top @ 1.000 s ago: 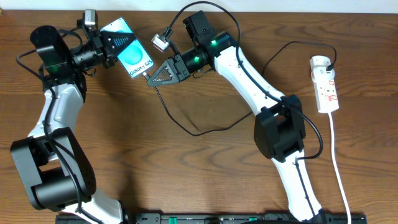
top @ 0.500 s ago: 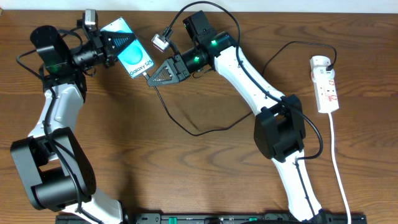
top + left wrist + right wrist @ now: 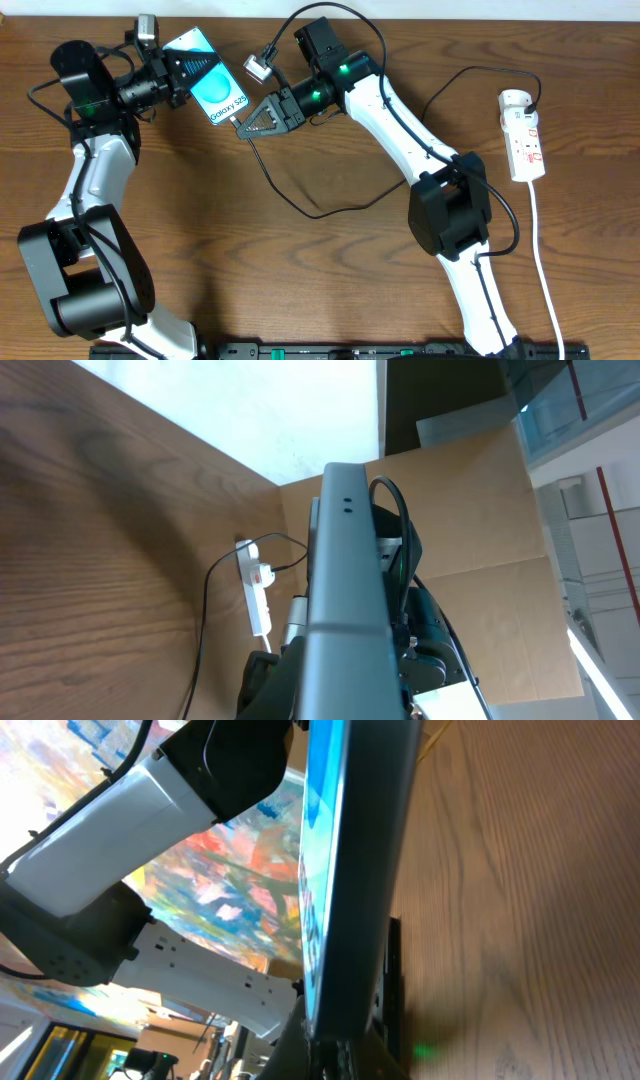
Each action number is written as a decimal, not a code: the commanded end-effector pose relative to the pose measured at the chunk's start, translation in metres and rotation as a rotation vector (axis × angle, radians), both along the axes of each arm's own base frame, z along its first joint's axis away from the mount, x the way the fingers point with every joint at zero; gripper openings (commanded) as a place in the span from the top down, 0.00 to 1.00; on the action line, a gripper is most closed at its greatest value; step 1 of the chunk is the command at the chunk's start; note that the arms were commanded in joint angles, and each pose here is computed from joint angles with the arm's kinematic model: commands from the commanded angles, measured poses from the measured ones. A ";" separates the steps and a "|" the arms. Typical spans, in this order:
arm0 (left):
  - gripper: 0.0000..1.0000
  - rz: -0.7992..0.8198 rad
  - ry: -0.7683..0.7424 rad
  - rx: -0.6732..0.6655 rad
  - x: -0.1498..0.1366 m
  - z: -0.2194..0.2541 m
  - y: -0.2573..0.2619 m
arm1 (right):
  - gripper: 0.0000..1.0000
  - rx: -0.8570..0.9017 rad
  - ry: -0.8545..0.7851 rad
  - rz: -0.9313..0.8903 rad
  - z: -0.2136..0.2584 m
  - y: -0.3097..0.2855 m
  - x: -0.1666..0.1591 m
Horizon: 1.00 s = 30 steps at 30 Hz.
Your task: Plug charger to phone and switch on socket
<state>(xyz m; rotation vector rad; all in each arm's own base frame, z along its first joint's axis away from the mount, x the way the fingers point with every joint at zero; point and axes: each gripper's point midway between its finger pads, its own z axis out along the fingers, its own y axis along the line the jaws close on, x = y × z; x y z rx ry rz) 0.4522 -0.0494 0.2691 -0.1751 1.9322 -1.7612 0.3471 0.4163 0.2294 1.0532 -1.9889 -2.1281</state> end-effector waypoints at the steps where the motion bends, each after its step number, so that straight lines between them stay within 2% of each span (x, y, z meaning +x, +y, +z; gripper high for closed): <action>1: 0.93 -0.027 -0.031 0.011 -0.003 0.002 -0.005 | 0.99 0.034 0.013 0.026 0.011 -0.001 -0.005; 30: 0.93 -0.034 -0.032 0.010 -0.004 0.002 -0.004 | 0.99 0.025 0.008 0.011 0.009 -0.003 -0.001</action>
